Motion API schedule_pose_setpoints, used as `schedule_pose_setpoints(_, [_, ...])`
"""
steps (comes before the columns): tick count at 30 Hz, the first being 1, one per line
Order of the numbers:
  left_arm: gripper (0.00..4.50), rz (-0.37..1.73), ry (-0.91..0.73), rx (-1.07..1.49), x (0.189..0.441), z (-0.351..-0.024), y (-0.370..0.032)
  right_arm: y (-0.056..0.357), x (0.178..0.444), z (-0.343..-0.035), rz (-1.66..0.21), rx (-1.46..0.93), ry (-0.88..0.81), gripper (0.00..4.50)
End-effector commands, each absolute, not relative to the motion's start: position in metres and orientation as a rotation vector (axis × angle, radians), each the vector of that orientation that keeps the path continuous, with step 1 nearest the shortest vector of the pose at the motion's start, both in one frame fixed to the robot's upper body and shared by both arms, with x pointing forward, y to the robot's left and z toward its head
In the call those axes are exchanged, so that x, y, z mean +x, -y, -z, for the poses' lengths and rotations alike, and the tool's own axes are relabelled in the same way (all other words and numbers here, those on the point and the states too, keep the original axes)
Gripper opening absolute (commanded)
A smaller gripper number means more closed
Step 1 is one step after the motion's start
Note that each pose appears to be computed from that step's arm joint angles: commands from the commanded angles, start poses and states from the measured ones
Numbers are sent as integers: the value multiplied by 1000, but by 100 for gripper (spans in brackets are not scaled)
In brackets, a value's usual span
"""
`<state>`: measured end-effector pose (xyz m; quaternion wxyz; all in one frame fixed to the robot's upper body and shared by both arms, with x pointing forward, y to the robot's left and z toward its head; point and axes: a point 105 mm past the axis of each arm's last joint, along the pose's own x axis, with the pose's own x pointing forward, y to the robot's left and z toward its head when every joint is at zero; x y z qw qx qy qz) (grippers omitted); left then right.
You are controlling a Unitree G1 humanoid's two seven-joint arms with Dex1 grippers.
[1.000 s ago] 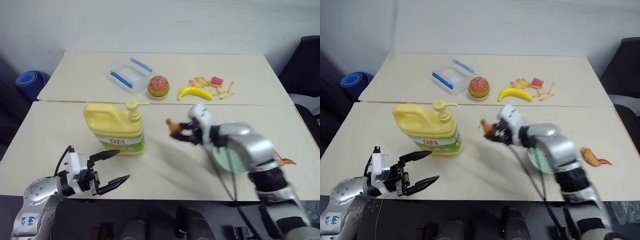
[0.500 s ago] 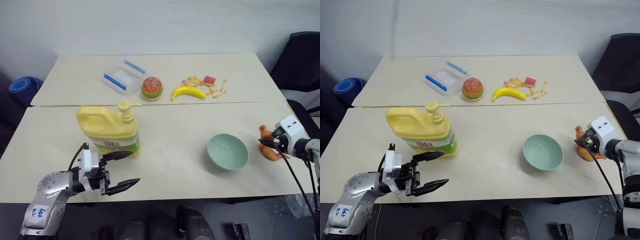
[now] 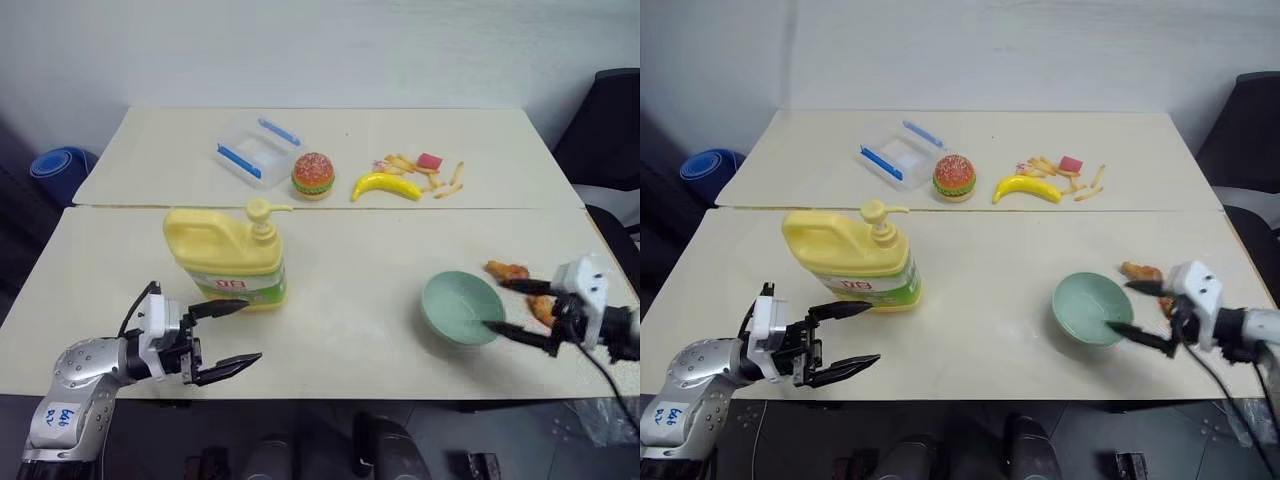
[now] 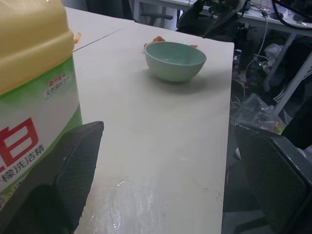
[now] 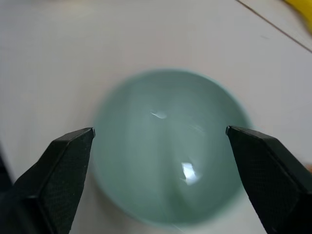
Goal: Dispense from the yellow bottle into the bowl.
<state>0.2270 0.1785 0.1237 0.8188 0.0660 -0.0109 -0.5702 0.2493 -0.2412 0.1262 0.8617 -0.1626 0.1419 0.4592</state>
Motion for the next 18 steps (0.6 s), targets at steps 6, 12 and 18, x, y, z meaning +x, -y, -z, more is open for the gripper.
schedule_pose_setpoints(6, [450,1213,44,169,229,-126,-175,215,260,-81,-867,-357,-348,448])
schedule_pose_setpoints(12, [450,1197,54,180,231,-131,-176,221,280,-66,-804,-418,-334,288])
schedule_pose_setpoints(18, [450,1162,60,176,229,-133,-178,210,280,-67,-865,-458,-311,77])
